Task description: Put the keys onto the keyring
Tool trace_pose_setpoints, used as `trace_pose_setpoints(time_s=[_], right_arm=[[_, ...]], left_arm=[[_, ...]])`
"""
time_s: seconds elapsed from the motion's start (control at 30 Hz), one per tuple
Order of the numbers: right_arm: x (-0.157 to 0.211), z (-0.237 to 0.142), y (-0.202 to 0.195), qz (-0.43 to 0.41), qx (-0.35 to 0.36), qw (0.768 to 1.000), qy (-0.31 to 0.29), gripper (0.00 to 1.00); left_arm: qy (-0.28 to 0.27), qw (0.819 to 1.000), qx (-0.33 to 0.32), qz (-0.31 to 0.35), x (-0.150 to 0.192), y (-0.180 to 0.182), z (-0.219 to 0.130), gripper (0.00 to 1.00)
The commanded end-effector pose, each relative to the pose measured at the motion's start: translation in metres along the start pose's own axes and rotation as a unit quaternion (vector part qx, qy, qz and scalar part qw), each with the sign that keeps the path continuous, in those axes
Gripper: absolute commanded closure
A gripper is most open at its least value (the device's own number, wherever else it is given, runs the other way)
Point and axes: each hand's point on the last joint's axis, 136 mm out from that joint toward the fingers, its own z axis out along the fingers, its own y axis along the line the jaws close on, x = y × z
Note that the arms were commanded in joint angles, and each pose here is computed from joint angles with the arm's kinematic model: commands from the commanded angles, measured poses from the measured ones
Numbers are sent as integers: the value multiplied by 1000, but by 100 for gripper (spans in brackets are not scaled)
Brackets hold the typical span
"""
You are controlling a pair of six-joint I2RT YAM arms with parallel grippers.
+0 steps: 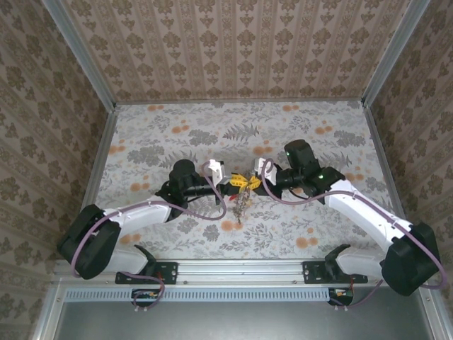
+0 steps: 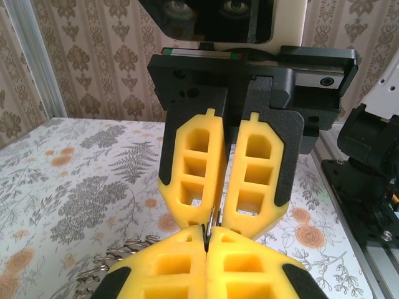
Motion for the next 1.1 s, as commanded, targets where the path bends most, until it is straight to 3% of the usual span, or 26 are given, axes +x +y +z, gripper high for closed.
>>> trace_pose_setpoints(time_s=[0.0, 0.23, 0.37, 0.57, 0.73, 0.87, 0.97, 1.07], right_arm=[[-18, -10, 6, -32, 3, 999, -39, 86], [-16, -18, 10, -37, 5, 999, -32, 87], [-17, -19, 12, -39, 4, 999, -33, 80], [-16, -17, 14, -31, -9, 999, -32, 87], [-8, -13, 10, -25, -3, 999, -19, 81], [-3, -11, 7, -22, 3, 1000, -6, 100], [-2, -13, 4, -24, 13, 1000, 6, 100], [-2, -15, 3, -24, 17, 999, 29, 100]], left_arm=[[-30, 999, 18, 19, -16, -8, 2, 100], [-17, 999, 29, 18, -8, -13, 2, 100], [-10, 999, 24, 22, -6, -12, 2, 100], [-12, 999, 26, 23, -7, -13, 3, 100], [-22, 999, 22, 27, -12, -12, 2, 100], [-21, 999, 24, 27, -13, -13, 1, 100], [7, 1000, 22, 15, -3, -12, 1, 98], [69, 998, 8, 6, 15, -8, -1, 89]])
